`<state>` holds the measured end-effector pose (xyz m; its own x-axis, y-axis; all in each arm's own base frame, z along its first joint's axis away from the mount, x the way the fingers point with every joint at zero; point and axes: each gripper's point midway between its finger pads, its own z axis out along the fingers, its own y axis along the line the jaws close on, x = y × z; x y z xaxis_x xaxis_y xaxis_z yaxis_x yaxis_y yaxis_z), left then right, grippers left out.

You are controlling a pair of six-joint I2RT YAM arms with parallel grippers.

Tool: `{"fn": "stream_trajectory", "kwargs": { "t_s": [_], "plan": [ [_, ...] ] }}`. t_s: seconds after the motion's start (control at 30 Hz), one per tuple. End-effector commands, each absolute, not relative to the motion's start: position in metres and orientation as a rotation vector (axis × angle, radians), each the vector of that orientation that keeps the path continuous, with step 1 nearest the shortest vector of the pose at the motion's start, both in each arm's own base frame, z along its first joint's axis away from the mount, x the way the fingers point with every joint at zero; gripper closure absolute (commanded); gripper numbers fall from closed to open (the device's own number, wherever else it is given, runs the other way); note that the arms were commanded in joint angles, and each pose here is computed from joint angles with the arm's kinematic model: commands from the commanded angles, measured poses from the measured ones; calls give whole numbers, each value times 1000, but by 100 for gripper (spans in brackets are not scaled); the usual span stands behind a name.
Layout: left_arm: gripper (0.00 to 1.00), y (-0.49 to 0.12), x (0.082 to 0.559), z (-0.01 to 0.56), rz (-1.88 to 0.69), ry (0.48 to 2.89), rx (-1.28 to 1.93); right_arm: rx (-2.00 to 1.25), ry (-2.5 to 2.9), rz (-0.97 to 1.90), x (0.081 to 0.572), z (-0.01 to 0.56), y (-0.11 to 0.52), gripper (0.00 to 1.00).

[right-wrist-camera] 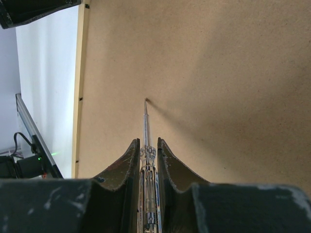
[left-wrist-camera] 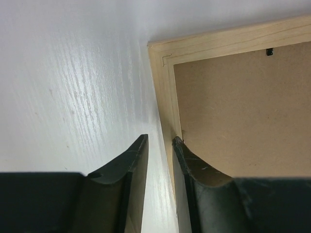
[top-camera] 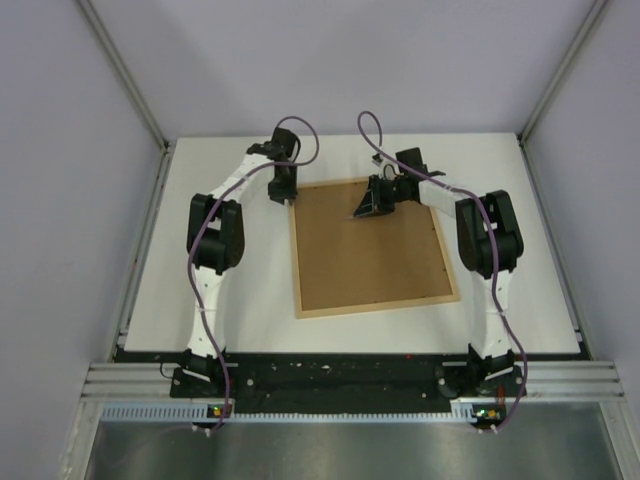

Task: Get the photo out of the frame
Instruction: Adjust the photo frame item on the photo frame.

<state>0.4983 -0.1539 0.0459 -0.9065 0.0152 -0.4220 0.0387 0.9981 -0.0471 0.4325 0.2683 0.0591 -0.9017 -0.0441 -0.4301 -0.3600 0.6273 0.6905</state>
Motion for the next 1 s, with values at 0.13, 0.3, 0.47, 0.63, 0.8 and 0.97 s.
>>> {"fn": "stream_trajectory", "kwargs": {
  "t_s": [0.13,0.3,0.47,0.63,0.8,0.97],
  "plan": [
    [57,-172,504,73,-188,2640,43,-349,2459,1145,436,62,273,100],
    [55,-174,504,68,-134,2643,77,-349,2461,1145,436,62,273,100],
    [57,-173,500,51,-27,2675,120,-352,2458,1151,436,63,273,100],
    [61,-170,503,49,13,2667,118,-354,2459,1152,435,63,273,100],
    [68,-166,506,48,46,2659,125,-356,2459,1155,435,63,274,100],
    [69,-166,505,45,43,2664,131,-356,2457,1156,435,63,274,100]
  ]
}}
